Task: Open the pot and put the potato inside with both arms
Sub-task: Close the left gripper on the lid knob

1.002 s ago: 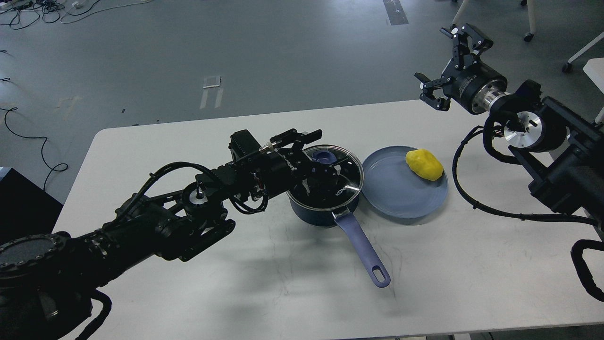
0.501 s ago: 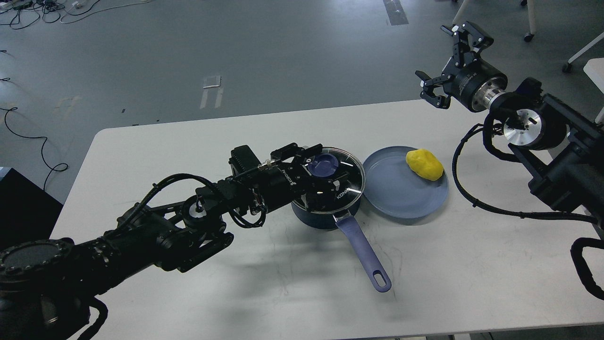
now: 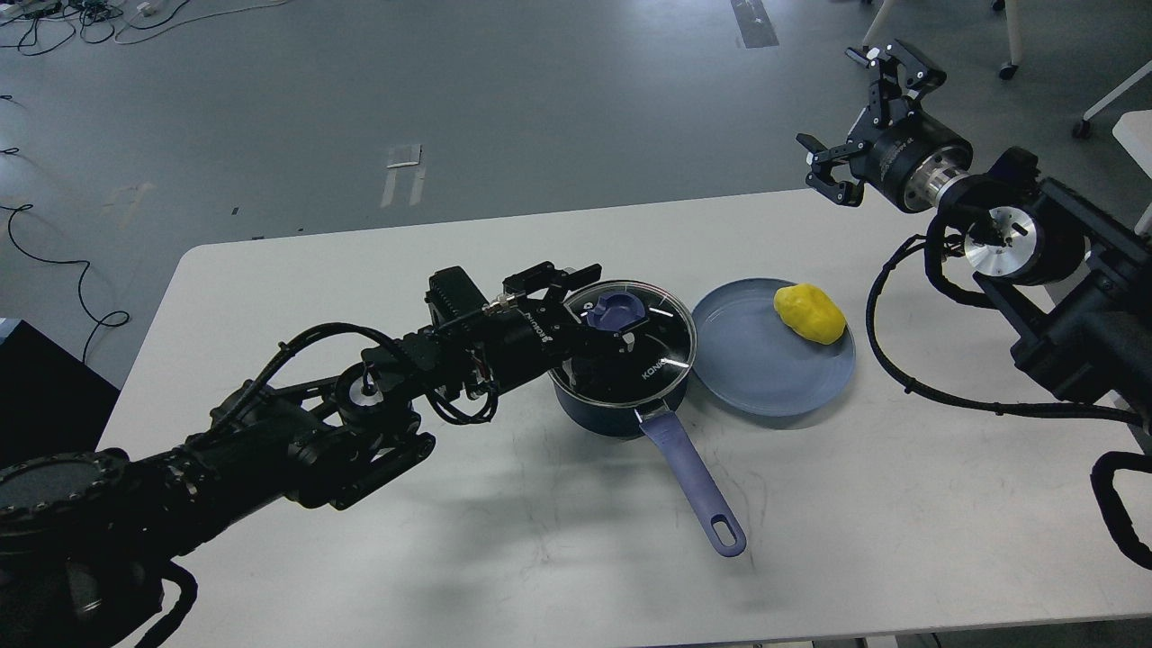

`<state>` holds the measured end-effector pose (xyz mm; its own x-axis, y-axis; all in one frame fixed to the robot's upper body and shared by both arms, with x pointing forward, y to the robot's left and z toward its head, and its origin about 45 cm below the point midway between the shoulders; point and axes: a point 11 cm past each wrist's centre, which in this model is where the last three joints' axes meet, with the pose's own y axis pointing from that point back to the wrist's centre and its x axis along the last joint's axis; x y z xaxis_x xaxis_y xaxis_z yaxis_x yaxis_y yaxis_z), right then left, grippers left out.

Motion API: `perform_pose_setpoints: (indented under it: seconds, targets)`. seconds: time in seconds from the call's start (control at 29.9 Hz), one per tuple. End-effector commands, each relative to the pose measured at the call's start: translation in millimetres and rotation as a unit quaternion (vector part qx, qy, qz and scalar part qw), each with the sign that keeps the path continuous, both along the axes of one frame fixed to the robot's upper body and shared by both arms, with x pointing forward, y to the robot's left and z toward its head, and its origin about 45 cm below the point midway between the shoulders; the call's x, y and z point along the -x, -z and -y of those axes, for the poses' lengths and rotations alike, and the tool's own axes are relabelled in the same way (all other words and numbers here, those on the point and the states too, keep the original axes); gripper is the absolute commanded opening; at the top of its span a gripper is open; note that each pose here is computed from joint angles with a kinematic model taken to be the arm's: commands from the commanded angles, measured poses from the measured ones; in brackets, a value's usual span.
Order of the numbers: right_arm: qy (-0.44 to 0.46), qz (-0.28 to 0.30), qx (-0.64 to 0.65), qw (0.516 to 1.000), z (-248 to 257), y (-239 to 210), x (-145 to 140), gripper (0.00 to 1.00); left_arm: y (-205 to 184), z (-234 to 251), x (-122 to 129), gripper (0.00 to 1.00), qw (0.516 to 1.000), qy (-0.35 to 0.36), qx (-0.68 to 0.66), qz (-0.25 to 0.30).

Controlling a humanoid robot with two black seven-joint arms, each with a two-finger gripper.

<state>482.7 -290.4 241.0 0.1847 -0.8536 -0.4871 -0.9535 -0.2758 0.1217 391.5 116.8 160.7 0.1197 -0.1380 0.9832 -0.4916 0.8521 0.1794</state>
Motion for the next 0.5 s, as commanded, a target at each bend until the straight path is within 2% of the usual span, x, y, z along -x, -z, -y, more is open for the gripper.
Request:
perform_pose_setpoints:
  seconds: [0.0, 0.47]
  targets:
    - [0.001, 0.001, 0.001, 1.0, 1.8, -1.2, -0.3, 1.0, -1.0, -0.4, -0.1, 0.92, 1.0, 0.001, 0.002, 0.003]
    - [0.005, -0.001, 0.003, 1.0, 6.1, 0.8, 0.3, 1.0, 7.8, 4.4, 7.8, 0.92, 1.0, 0.007, 0.003, -0.005]
